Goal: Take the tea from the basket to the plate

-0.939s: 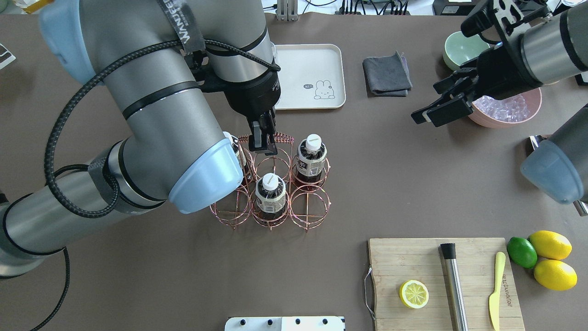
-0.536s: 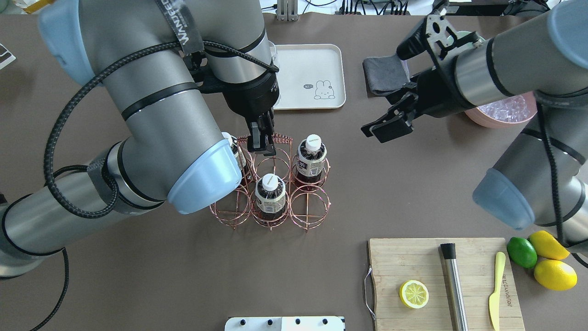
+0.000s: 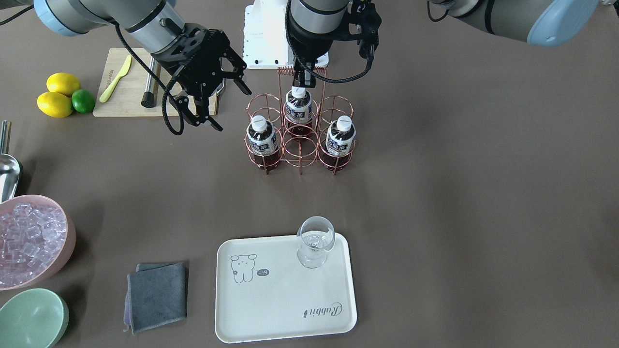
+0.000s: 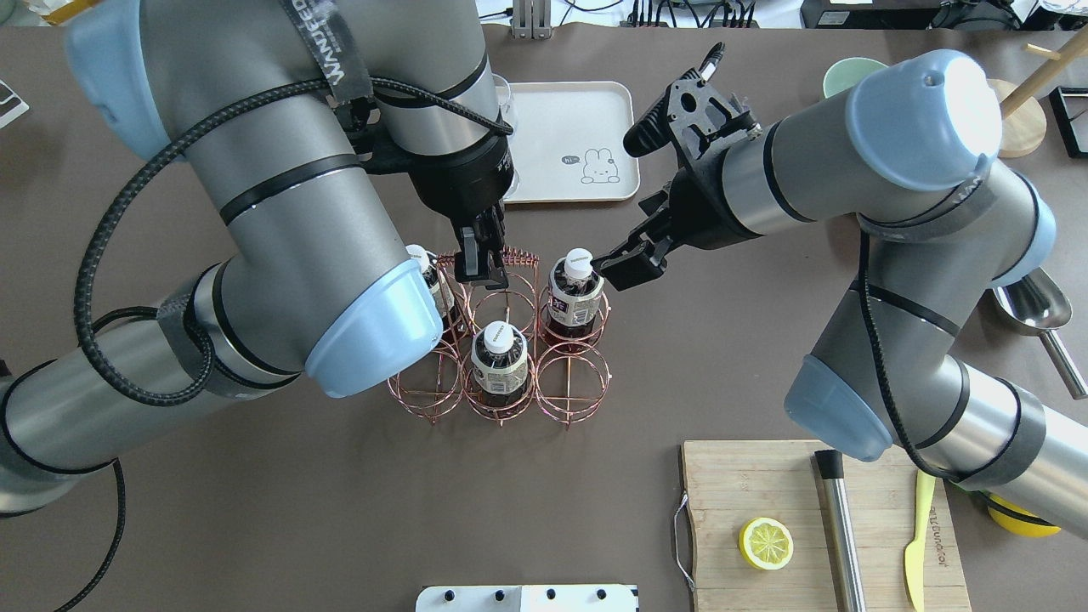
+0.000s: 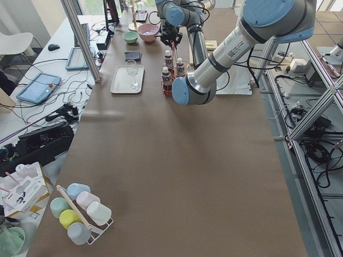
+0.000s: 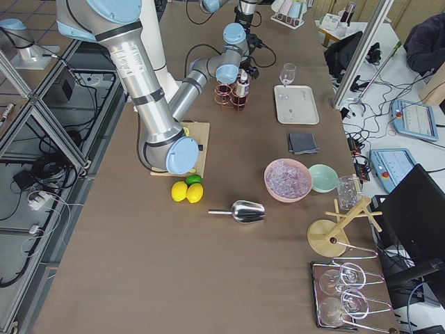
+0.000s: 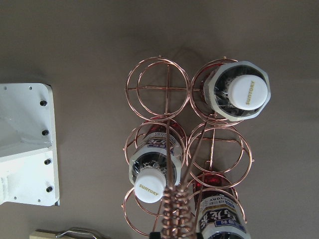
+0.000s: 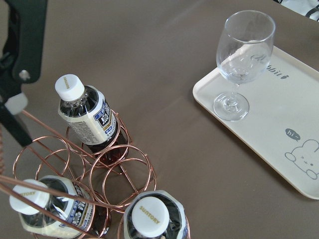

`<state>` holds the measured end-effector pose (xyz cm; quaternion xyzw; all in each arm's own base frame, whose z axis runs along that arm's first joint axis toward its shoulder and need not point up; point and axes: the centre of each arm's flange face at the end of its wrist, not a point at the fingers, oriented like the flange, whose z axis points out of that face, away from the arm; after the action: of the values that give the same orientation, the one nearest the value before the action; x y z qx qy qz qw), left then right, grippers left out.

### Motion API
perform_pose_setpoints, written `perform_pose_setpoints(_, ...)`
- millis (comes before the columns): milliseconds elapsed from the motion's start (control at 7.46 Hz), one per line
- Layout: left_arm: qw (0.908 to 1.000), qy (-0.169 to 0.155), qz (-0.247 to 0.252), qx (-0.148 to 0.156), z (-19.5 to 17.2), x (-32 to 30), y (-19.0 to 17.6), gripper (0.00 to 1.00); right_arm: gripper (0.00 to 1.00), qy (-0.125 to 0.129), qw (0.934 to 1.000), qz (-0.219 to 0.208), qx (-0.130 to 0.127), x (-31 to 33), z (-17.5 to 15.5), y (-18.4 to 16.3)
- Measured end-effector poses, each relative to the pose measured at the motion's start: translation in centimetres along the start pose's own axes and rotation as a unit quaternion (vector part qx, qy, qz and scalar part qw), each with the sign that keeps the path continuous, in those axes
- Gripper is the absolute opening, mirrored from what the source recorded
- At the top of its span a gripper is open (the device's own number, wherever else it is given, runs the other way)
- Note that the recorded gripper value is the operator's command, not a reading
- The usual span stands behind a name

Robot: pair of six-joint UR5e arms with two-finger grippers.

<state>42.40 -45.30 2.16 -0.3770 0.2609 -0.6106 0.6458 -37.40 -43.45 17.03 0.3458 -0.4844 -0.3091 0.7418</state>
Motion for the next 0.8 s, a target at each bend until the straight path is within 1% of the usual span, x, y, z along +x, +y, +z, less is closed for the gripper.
perform_pose_setpoints(268, 1.0, 0.0, 0.001, -0.001, -0.1, -0.1, -0.1, 0.0, 0.99, 0.004, 1.0, -0.004, -0.005, -1.2, 2.0, 0.3)
perform_pose_setpoints(670, 1.0, 0.0, 0.001, -0.001, -0.1, -0.1, -0.1, 0.0, 0.99, 0.004, 0.9999, -0.011, -0.004, -2.2, 4.0, 0.9)
perform_pose_setpoints(805, 1.0, 0.0, 0.001, -0.001, -0.1, -0.1, -0.1, 0.0, 0.97, 0.004, 0.9999, -0.012, -0.004, -2.4, 4.3, 1.0)
